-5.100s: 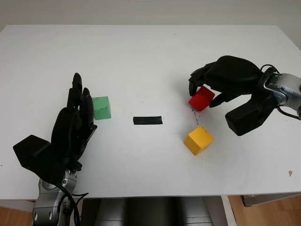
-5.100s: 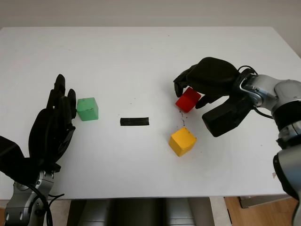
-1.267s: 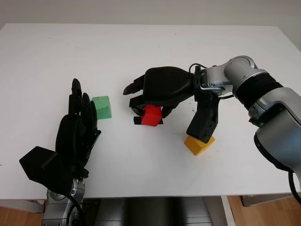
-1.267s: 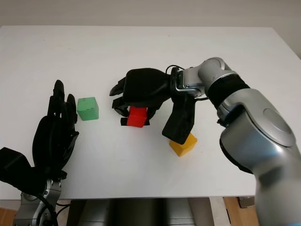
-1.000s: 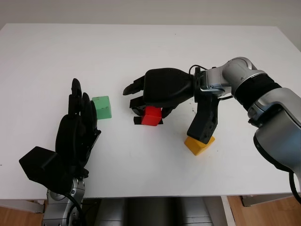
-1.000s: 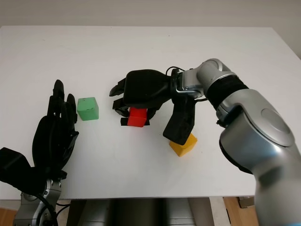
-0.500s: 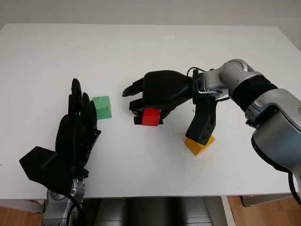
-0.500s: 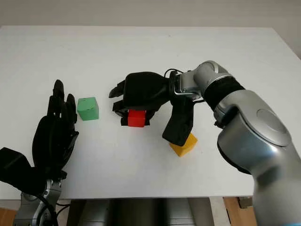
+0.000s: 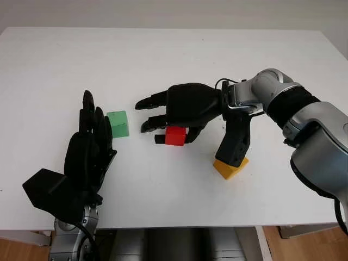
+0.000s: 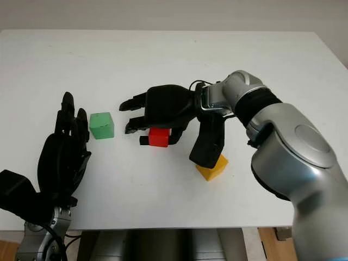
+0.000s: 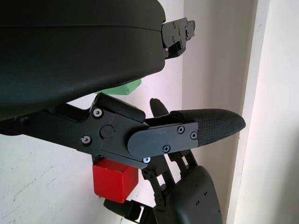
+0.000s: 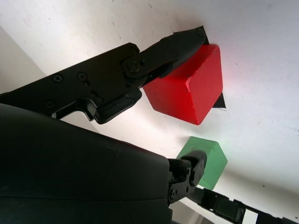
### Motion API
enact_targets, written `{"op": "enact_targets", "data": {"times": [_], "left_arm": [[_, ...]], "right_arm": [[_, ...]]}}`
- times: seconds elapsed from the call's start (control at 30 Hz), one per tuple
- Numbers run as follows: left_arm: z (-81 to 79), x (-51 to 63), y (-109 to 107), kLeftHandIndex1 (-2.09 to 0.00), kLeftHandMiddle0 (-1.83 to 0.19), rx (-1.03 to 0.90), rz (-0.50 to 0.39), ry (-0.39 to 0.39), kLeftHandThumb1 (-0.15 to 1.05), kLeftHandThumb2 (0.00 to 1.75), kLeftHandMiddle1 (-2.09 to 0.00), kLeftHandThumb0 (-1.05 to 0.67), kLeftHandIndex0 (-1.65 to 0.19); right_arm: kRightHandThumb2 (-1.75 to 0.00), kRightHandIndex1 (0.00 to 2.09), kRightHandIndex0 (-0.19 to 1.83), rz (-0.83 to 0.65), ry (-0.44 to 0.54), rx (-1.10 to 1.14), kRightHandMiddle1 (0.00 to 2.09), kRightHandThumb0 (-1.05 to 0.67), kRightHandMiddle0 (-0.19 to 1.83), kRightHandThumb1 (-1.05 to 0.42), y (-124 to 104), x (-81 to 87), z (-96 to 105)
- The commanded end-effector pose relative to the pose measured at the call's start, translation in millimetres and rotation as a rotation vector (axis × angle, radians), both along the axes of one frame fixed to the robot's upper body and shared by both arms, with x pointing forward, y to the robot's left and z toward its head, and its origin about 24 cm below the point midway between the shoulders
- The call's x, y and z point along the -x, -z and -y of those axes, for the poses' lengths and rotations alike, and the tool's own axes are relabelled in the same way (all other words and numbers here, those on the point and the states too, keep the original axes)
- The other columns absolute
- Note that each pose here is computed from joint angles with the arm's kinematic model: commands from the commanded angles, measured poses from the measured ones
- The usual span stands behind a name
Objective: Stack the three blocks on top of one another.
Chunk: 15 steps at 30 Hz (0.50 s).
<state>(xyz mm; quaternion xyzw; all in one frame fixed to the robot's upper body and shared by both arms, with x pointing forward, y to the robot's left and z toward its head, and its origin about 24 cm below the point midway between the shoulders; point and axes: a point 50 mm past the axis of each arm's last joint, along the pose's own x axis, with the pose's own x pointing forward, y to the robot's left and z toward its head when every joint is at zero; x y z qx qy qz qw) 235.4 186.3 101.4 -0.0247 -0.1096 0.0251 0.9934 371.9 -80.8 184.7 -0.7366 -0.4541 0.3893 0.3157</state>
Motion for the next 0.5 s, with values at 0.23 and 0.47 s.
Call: {"op": "enact_targets", "data": {"times": [0.23,0.47], "left_arm": [[0.2,-1.9,-2.9,-0.05,0.19,-0.002,0.015,0.0,1.05,0.57,-0.05,-0.78,0.19],[-2.5,-1.6,-2.2,-0.04,0.19,-0.011,0.014,-0.004,1.05,0.57,-0.03,-0.79,0.19]], "right_arm": [[-0.06,0.01,-0.05,-0.004,0.085,-0.108,0.14,-0.74,-0.15,-0.87,-39.2,-2.9,15.3],[-0.06,0.1,0.09,-0.255,0.278,-0.52,0.24,-0.59,0.11,-0.88,-87.1,-0.5,57.8]]}}
